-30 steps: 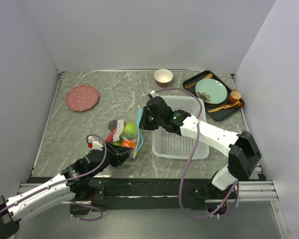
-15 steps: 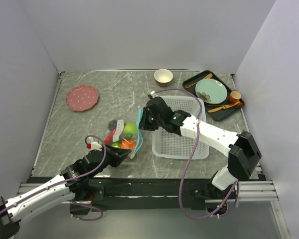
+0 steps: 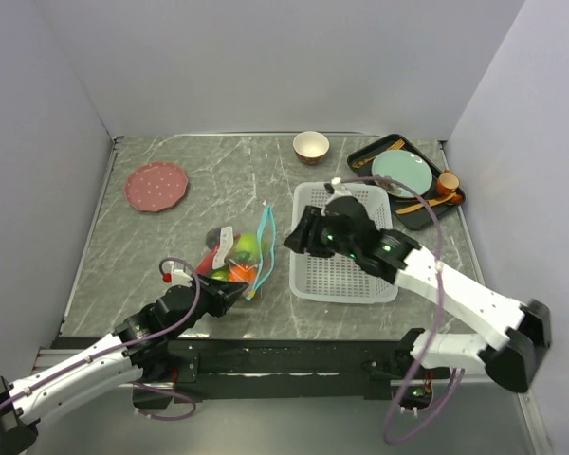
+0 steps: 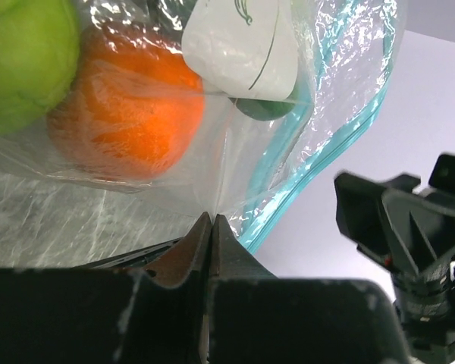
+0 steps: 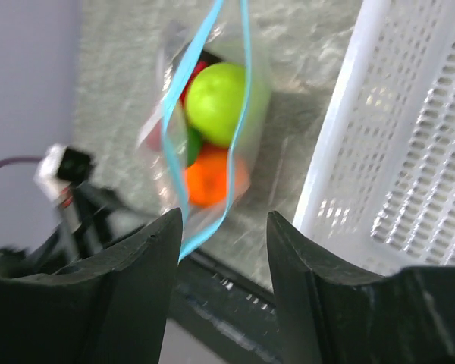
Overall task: Place the food in the zip-top bag and seal the zipper
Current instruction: Zip the zipper food storage bag at the center of the board.
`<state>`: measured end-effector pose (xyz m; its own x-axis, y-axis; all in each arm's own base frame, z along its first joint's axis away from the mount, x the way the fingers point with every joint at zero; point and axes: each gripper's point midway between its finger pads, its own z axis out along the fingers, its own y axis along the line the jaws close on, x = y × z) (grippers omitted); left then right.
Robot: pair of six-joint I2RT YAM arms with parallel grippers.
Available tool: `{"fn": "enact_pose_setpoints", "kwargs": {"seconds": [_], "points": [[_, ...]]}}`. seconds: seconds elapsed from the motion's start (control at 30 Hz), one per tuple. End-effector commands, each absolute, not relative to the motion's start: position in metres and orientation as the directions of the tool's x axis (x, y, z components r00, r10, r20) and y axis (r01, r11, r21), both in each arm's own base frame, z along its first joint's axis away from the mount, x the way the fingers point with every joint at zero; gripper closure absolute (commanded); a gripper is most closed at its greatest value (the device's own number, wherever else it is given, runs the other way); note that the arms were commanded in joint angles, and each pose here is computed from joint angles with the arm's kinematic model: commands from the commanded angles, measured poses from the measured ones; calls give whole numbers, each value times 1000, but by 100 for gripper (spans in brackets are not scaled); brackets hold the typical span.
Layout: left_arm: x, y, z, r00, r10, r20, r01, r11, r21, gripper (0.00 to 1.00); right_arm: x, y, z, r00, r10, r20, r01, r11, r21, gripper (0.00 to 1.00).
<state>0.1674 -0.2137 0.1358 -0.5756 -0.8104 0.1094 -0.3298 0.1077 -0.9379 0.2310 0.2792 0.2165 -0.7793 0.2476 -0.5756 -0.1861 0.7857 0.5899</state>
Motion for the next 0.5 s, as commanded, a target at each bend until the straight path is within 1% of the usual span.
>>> {"fn": "enact_pose_setpoints", "kwargs": {"seconds": [0.0,0.03,0.13,0.3,0.47], "points": [[175,-212,158,-553,-826,106,-286,68,-956,96,200,289,217,-830,251,-498,-224,668,709,48],[175,-212,160,-553,-827,104,-281,67,-957,96,183,299,215,-867,215,-450,-232,624,746,50],[177,-213,160,-552,-829,96,-282,77,-956,96,161,313,201,-902,167,-398,-231,593,771,54],[179,-213,163,-546,-833,86,-272,80,-959,96,145,340,199,-918,118,-378,-258,547,797,56],[180,-213,166,-547,-835,66,-269,101,-958,96,137,366,198,-922,59,-383,-291,546,785,57]]}}
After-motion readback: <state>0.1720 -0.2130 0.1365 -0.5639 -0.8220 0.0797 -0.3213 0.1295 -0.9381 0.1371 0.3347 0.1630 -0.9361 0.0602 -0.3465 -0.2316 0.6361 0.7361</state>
